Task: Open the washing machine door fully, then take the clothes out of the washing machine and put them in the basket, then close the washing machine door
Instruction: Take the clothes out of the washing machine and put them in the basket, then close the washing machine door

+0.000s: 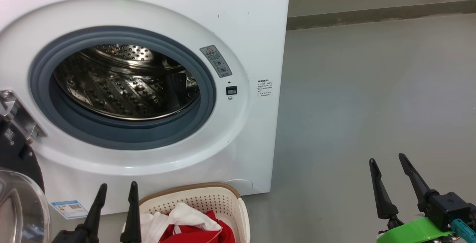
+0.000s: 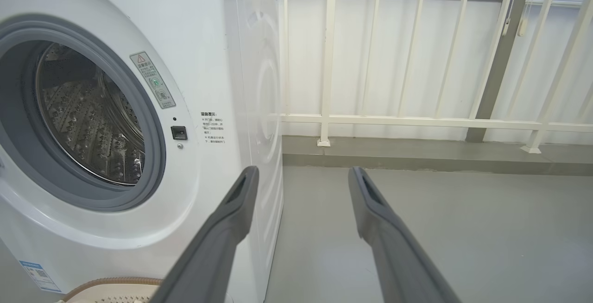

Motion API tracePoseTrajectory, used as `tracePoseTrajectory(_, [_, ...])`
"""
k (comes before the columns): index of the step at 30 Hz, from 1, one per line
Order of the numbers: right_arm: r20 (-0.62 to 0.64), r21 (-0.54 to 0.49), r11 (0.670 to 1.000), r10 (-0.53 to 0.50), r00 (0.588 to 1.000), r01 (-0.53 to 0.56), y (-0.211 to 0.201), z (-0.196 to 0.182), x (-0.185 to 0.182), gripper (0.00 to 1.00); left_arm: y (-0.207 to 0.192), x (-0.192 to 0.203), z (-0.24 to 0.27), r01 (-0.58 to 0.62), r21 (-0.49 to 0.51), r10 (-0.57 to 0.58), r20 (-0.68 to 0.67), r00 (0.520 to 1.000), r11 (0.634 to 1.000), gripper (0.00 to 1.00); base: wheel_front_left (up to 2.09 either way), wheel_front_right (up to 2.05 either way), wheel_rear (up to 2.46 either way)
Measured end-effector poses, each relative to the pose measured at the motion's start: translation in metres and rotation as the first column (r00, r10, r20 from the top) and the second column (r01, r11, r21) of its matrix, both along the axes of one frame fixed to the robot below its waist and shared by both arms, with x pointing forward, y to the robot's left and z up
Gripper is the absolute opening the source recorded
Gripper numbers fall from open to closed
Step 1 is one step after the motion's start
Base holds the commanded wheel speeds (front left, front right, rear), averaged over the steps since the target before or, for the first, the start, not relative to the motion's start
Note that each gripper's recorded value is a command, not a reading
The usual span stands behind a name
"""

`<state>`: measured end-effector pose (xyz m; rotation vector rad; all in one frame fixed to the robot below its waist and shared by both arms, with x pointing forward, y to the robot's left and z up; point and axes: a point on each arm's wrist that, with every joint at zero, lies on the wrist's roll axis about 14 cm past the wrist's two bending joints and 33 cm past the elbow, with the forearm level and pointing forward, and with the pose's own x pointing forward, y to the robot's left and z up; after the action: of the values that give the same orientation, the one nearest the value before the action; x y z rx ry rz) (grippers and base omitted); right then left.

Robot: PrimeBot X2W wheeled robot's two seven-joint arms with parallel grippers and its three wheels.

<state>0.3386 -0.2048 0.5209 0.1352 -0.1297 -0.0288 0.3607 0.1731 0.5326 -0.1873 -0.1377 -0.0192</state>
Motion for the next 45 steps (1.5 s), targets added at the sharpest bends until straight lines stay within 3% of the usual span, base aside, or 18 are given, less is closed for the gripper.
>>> tracePoseTrajectory(10, [-0.005,0.007,1.000,-0.001,1.000,0.001,-0.0004,-0.0009,0.0006,1.00,0.0010,0.0002,-0.0009,-0.004,0.009,0.004,-0.006,1.000,1.000,1.00,-0.37,0.37,0.00])
tracePoseTrajectory(27, [-0.016,0.010,1.000,-0.001,1.000,0.001,-0.0004,-0.0047,0.0008,1.00,-0.0006,-0.0004,0.0049,0.011,0.021,-0.011,0.011,1.000,1.000,1.00,-1.43,1.43,0.00])
tracePoseTrajectory(45, [-0.031,0.011,1.000,0.014,0.999,-0.014,0.0044,-0.0092,0.0045,1.00,0.0025,-0.0018,0.0036,-0.008,0.042,0.008,0.002,1.000,0.999,1.00,-0.10,0.10,0.00])
